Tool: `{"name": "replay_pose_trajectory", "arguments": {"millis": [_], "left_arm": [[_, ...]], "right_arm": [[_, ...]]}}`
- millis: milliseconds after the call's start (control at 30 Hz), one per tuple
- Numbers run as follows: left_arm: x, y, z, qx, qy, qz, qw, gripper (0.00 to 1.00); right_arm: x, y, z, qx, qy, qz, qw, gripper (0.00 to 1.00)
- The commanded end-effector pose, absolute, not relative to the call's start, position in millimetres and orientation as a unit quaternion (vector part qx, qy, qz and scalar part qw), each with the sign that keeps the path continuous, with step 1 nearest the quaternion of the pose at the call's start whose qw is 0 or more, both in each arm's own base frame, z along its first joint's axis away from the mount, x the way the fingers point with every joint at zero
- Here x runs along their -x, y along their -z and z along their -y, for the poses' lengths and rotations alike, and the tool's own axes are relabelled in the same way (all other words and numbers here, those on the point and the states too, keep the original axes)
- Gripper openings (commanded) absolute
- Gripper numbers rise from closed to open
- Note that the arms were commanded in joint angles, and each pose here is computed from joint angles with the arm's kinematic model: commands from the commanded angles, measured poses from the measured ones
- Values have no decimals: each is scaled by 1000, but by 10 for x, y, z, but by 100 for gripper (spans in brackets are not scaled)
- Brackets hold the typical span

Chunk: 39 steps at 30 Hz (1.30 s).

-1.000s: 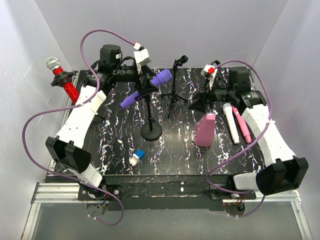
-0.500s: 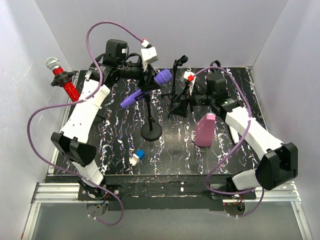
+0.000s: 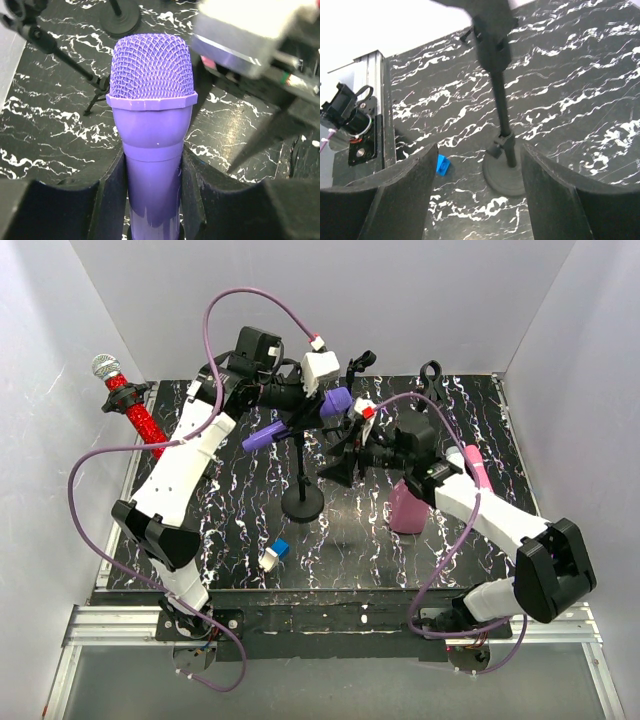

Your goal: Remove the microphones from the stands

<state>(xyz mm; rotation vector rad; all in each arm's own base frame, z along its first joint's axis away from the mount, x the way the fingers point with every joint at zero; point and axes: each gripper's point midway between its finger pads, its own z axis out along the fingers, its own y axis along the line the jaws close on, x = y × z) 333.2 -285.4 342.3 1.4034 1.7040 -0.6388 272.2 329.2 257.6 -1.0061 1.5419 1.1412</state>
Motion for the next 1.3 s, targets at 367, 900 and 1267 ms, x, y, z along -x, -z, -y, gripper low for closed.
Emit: {"name": "replay_pose_trajectory", "arguments": {"millis": [367,900,1267], "left_arm": [[-3469,-3992,2896,-441,265,-703,491,0],[-3532,-3995,2894,-416,265,-721,487,0],[-3586,-3978,2928,-424,262,-719,484,0]], "right_arm": [[-2783,-2918,-3666,356,-472,-558,583,75],[-3162,-2723,-3839,320,-416,-576,627,70],[-3294,-2658,-3873,338,-381,-564,650,38]]}}
